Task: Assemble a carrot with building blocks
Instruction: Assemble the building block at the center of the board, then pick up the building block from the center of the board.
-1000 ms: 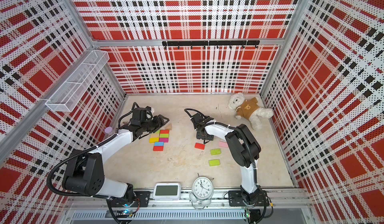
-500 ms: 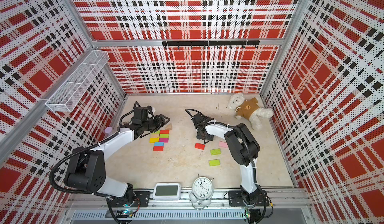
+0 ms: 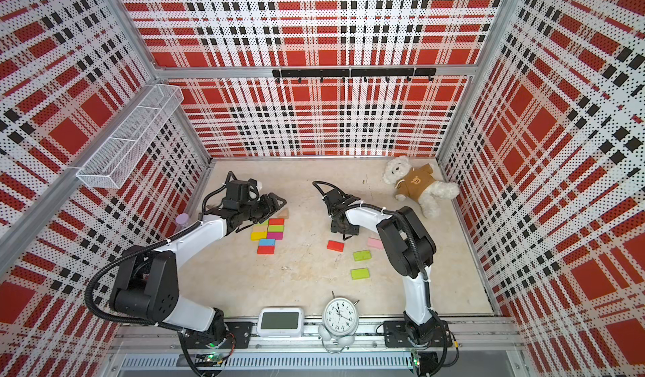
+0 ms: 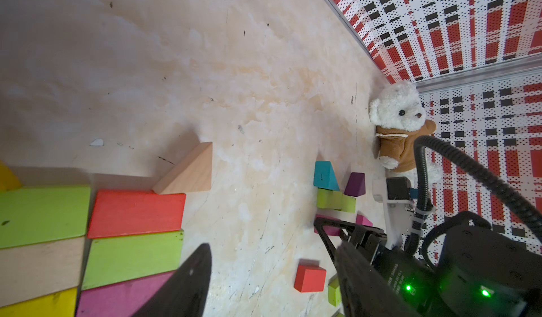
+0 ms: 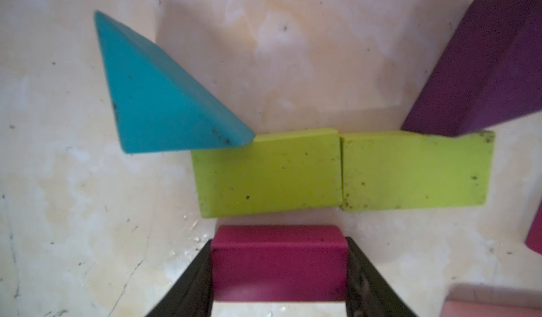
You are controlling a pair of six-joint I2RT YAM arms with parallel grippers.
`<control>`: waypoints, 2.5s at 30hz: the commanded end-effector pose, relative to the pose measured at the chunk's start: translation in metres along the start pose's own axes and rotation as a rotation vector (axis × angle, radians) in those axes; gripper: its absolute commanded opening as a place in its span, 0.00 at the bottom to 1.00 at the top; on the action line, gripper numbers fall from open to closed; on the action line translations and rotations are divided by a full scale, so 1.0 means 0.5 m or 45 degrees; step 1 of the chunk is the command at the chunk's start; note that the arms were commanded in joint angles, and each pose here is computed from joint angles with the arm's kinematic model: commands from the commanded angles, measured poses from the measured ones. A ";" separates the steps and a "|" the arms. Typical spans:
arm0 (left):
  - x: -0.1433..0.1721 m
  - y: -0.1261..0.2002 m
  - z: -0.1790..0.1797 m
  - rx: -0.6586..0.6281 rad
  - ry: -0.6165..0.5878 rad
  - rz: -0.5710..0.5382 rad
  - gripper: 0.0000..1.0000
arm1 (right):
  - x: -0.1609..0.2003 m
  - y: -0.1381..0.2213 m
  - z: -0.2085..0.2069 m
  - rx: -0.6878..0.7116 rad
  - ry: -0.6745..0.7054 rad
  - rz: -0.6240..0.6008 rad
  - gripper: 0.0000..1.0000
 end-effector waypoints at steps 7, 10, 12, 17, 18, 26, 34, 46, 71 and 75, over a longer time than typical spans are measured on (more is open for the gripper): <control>-0.020 -0.006 -0.022 0.037 -0.013 -0.027 0.70 | -0.005 -0.021 0.007 0.003 0.006 0.017 0.58; -0.021 -0.006 -0.023 0.037 -0.016 -0.029 0.70 | -0.006 -0.023 0.006 0.003 0.005 0.019 0.58; -0.021 -0.007 -0.023 0.038 -0.014 -0.029 0.70 | -0.007 -0.024 0.005 0.004 0.003 0.020 0.59; -0.020 -0.010 -0.023 0.037 -0.012 -0.024 0.70 | -0.008 -0.025 0.006 0.001 0.005 0.023 0.60; -0.020 -0.011 -0.023 0.037 -0.012 -0.024 0.70 | -0.010 -0.025 0.007 -0.003 0.005 0.022 0.60; -0.021 -0.014 -0.024 0.040 -0.011 -0.019 0.70 | -0.020 -0.023 0.007 0.001 0.005 0.017 0.66; -0.019 -0.016 -0.029 0.045 -0.013 -0.014 0.70 | -0.033 0.006 0.007 -0.029 -0.002 -0.020 0.74; -0.014 -0.016 -0.048 0.059 -0.027 -0.016 0.70 | -0.040 0.066 -0.006 -0.075 -0.029 -0.073 0.76; -0.015 -0.034 -0.117 0.096 -0.119 -0.048 0.70 | -0.051 0.142 -0.340 0.037 -0.320 -0.183 0.77; -0.006 -0.034 -0.131 0.096 -0.136 -0.046 0.70 | -0.047 0.121 -0.352 0.072 -0.300 -0.155 0.77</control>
Point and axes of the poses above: each gripper's point midway between its finger pads, its own y axis back along the fingers, its own z axis along the line the jaws close on, x = y × z, the point moved 6 cm from there along y, back along the fingers, and after that the axes turned 7 degrees about -y, right-handed, at the moved point
